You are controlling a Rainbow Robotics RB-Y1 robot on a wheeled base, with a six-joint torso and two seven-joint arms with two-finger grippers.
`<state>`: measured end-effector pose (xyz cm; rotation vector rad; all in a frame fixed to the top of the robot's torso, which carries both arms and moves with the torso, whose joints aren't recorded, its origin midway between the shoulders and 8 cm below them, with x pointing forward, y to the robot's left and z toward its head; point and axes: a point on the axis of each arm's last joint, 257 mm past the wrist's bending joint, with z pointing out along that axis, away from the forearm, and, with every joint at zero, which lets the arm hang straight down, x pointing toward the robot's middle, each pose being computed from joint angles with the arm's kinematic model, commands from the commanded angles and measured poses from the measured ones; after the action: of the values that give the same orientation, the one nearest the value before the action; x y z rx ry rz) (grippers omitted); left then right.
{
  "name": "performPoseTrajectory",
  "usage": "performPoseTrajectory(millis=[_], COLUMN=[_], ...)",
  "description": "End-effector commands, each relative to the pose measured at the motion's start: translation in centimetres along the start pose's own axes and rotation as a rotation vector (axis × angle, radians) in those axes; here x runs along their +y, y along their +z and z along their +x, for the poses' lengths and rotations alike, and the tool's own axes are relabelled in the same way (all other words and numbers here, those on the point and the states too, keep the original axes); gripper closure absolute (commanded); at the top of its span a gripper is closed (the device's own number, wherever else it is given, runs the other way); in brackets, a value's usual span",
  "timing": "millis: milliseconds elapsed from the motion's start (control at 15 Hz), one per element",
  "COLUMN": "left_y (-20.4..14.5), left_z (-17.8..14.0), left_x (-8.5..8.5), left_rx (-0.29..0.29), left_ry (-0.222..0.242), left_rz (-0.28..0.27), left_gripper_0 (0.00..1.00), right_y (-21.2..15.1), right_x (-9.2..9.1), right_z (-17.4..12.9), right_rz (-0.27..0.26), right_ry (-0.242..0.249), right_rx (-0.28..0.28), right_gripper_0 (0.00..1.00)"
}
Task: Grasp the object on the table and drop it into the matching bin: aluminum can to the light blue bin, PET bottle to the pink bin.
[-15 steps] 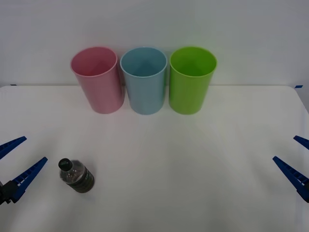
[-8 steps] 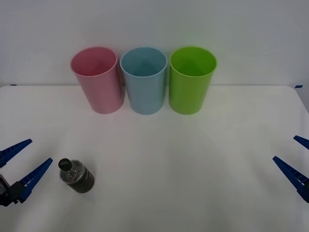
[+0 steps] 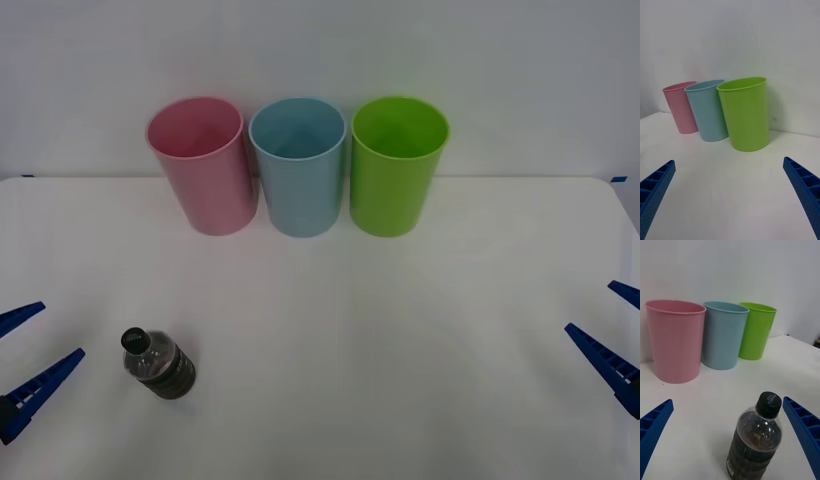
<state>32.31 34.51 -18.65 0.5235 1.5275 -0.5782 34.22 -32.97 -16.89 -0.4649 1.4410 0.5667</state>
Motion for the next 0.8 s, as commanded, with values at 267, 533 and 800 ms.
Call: performPoseTrajectory(millis=[267,533,800], left_y=[-3.0,-4.3,-5.2], left_z=[3.3,6.7,10.1], left_x=[-1.0,-0.7,-1.4], left_rx=[0.073,0.128,0.165], left_ry=[0.053,0.118,0.154], left_rz=[-0.004,0.003,0.012], left_gripper_0=[0.00,0.00,0.00], right_y=[0.0,0.0,0.0], right_x=[0.0,0.0,0.0], right_z=[0.0,0.0,0.0], right_rz=[0.000,0.000,0.000], right_ry=[0.000,0.000,0.000], right_rx=[0.000,0.000,0.000], right_gripper_0=[0.00,0.00,0.00])
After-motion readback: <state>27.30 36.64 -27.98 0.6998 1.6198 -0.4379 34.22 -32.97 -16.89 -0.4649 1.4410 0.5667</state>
